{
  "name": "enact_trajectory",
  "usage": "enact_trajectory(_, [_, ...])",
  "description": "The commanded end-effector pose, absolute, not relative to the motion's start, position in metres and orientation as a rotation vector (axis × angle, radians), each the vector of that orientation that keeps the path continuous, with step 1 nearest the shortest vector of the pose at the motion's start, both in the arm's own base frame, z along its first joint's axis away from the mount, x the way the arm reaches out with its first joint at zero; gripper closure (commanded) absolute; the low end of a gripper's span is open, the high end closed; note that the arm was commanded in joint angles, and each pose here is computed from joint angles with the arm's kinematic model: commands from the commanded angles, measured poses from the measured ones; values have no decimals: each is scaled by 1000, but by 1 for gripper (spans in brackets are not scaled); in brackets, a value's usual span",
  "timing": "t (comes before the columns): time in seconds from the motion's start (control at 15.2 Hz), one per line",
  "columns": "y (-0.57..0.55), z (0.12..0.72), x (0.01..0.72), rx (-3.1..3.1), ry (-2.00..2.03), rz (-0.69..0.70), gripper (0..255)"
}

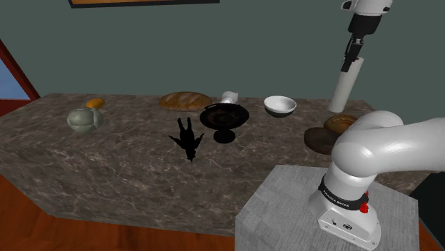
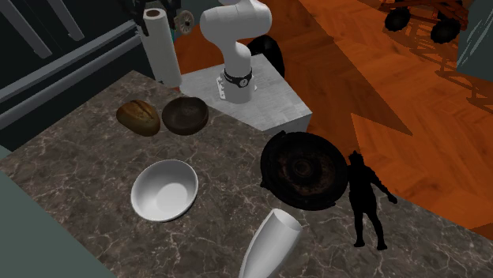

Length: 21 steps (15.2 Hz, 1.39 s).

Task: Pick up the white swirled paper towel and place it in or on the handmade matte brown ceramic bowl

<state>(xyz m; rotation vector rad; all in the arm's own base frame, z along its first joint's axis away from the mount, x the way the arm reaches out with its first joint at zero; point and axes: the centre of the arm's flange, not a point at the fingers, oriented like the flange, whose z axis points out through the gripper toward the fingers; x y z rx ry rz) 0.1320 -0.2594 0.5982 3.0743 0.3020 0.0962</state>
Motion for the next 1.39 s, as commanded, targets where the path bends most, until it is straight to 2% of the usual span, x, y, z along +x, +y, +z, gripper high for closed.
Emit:
enact_trajectory(0.0, [-265, 606, 118, 3075, 303, 95, 255])
enact_trajectory(1.32, [-265, 500, 118, 3075, 303, 95, 255])
